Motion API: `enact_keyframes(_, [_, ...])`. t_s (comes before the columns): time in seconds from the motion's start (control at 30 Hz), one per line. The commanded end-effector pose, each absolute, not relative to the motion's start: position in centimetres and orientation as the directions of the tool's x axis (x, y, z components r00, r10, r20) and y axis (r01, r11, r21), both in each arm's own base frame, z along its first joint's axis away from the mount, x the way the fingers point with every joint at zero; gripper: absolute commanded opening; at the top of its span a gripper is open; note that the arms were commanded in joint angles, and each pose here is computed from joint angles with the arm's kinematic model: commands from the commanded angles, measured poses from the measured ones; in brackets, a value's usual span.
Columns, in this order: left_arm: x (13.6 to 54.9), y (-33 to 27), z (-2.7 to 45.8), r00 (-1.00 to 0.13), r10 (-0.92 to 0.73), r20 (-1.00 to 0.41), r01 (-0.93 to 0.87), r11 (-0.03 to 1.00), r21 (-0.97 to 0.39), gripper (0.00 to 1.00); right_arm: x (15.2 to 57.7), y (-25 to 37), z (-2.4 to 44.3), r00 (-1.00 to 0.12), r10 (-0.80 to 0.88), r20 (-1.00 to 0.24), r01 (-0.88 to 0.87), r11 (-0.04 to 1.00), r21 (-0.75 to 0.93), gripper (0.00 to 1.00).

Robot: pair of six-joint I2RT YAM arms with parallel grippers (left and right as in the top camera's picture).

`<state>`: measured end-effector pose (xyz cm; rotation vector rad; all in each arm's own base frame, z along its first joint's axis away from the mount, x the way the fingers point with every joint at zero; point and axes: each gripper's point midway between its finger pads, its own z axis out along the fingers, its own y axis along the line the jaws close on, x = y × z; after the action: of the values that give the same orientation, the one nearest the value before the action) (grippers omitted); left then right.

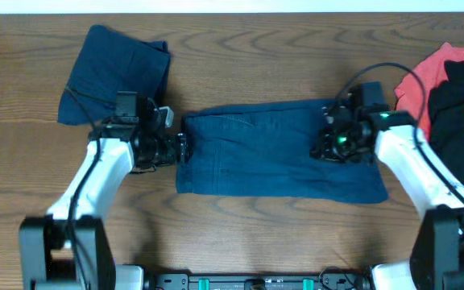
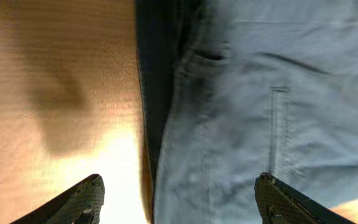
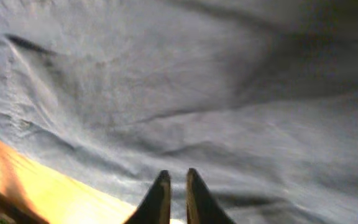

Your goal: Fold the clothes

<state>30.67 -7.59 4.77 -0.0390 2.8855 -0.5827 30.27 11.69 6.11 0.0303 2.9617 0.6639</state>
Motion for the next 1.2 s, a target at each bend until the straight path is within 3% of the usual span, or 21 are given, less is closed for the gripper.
enact_keyframes(0.0, [30.4, -8.7, 3.0, -0.988, -0.01, -0.154, 0.062, 0.888, -0.456, 0.79, 29.7, 12.7, 3.9, -0.999, 0.032, -0.04, 0.014, 0.918, 0.397, 0.03])
enact_keyframes(0.33, [29.7, -10.2, -0.9, -0.996, 0.052, -0.074, 0.083, 0.839, -0.537, 0.78, 28.9, 12.8, -0.8, -0.993, 0.07, 0.09, 0.097, 0.934, 0.344, 0.01])
enact_keyframes(0.43, [29.4, -10.7, -1.8, -0.998, 0.053, -0.044, 0.068, 0.819, -0.569, 0.73, 28.7, 12.8, -1.2, -0.992, 0.07, 0.104, 0.102, 0.935, 0.339, 0.01])
enact_keyframes(0.63, [28.9, -11.9, -3.2, -0.997, 0.071, -0.01, 0.062, 0.797, -0.601, 0.34, 28.8, 12.8, -1.2, -0.992, 0.07, 0.1, 0.1, 0.935, 0.34, 0.01])
enact_keyframes(0.73, [29.1, -12.0, -2.9, -0.998, 0.06, -0.011, 0.054, 0.792, -0.608, 0.19, 28.7, 12.8, -1.2, -0.992, 0.07, 0.103, 0.101, 0.935, 0.34, 0.01])
enact_keyframes(0.8, [29.2, -12.1, -2.1, -0.998, 0.056, -0.01, 0.051, 0.789, -0.613, 0.08, 28.7, 12.8, -1.2, -0.992, 0.07, 0.104, 0.102, 0.935, 0.34, 0.01])
enact_keyframes(0.97, [29.8, -11.3, 2.0, -0.999, 0.05, -0.022, 0.053, 0.817, -0.574, 0.06, 28.4, 12.3, 0.3, -0.99, 0.093, 0.11, 0.126, 0.931, 0.342, 0.01])
enact_keyframes(1.17, [30.8, -6.1, 10.5, -0.993, 0.076, -0.091, 0.098, 0.958, -0.27, 0.06, 29.9, 10.6, 5.4, -0.988, 0.153, -0.014, 0.136, 0.915, 0.38, 0.01])
